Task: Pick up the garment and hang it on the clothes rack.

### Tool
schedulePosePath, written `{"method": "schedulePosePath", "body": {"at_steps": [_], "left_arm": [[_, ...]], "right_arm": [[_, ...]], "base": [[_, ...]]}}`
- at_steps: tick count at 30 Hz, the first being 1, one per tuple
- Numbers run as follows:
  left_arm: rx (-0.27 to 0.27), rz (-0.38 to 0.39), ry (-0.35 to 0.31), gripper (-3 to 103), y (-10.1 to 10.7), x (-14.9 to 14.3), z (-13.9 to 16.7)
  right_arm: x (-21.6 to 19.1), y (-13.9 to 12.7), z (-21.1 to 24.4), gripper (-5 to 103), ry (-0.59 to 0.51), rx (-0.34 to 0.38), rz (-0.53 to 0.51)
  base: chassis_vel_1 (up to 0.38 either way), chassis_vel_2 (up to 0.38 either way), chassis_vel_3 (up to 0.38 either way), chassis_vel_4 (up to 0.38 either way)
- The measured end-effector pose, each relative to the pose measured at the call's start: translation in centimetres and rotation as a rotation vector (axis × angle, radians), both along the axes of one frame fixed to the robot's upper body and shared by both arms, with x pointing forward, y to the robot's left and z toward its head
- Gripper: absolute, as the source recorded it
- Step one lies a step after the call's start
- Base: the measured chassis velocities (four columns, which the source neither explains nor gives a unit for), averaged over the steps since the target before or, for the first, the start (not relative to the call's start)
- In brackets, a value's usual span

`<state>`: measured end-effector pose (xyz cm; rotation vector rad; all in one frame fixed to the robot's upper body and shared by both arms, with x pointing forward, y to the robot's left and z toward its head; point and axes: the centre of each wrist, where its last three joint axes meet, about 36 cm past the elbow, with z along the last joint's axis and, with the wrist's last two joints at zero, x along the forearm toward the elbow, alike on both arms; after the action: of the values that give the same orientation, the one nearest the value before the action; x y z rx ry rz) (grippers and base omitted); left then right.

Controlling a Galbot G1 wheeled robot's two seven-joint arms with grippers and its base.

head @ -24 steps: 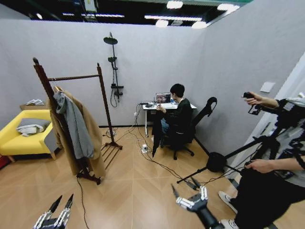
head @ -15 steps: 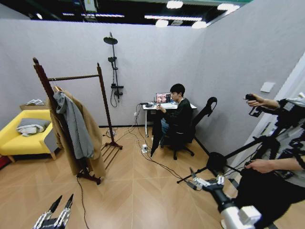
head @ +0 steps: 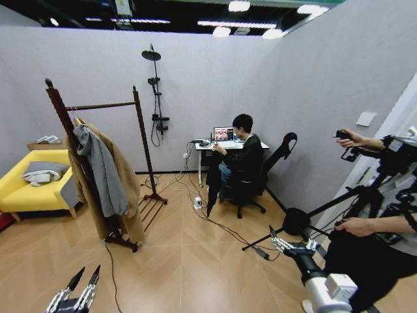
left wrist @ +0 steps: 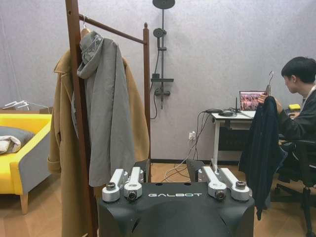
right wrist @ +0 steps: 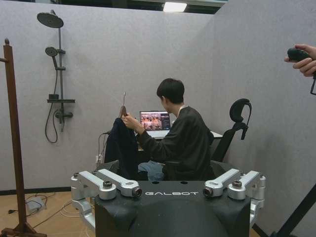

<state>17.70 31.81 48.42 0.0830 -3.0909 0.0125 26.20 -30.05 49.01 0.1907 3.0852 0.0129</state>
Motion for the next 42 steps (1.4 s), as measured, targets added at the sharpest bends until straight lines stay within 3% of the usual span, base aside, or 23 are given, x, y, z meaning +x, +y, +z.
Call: {"method": "schedulePosePath", "body": {"at_steps": [7,10,22,42], "left_arm": [[0.000,0.000,0.000,46,0.0,0.0,0.0],[0.000,0.000,0.000,46,0.0,0.0,0.0],[0.000,0.000,0.000,46,0.0,0.0,0.0],[0.000,0.000,0.000,46,0.0,0.0,0.0]], "right_arm": [[0.2,0.1,0.4,100,-0.018,0.011,0.051],[0.3,0.5,0.8,100,-0.007,0.055,0.085],[0.3,0.7,1.0,100,-0.004,0.052,0.109],[0.2,0.8,0.9,100,-0.006,0.051,0.117]], "base": [[0.000,0.000,0.000,0.000],[0.000,0.000,0.000,0.000],[-0.021,0.027,0.021,-0.018],[-0.235,0.239,0.241,-0.234]]}}
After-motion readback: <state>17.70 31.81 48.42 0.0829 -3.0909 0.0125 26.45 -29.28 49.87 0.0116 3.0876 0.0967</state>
